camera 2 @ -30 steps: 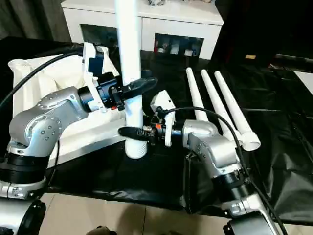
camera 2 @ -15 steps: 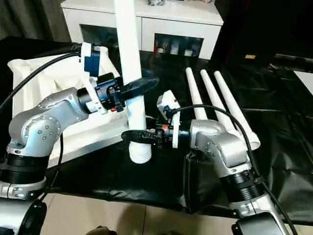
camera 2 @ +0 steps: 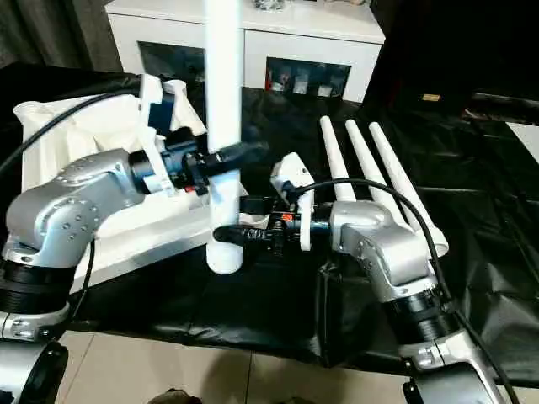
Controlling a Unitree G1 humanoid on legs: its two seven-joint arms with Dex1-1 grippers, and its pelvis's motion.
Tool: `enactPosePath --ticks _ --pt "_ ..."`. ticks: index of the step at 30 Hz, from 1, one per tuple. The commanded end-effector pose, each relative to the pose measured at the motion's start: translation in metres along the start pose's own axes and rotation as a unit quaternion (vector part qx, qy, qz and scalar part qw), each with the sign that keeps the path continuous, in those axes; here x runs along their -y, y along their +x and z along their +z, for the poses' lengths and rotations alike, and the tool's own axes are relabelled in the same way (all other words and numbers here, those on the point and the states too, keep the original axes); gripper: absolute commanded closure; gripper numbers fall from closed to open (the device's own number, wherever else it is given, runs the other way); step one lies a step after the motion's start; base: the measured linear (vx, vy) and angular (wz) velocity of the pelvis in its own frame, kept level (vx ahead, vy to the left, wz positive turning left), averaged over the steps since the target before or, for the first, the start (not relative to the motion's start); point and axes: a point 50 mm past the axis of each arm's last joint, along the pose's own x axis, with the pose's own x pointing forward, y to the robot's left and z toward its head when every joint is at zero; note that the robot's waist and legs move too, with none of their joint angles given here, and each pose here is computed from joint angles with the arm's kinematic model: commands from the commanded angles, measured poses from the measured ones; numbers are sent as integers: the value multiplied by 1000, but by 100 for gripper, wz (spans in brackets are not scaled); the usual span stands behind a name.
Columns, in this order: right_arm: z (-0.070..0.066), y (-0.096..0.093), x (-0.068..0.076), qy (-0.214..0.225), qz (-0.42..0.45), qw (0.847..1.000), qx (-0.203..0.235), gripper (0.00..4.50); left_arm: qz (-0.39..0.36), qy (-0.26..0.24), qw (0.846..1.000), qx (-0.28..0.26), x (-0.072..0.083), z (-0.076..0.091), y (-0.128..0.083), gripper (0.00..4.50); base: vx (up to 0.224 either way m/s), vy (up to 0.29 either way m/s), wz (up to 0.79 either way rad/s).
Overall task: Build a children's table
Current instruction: Insert table leg to table base
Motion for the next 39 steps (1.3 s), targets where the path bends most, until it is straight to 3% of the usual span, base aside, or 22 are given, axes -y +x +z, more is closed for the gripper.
enactPosePath --ticks 1,24,31,39 --pt "4 0 -2 -8 14 1000 -10 147 -13 20 1000 2 3 7 4 270 0 0 0" --pt "1 16 -6 1 46 999 -13 147 -43 16 999 0 9 6 7 270 0 0 0" --pt "1 17 -7 3 53 998 -13 221 -47 16 999 -1 10 6 7 270 0 0 0" --pt "1 16 -7 7 56 998 -13 265 -42 15 999 3 8 7 5 270 0 0 0"
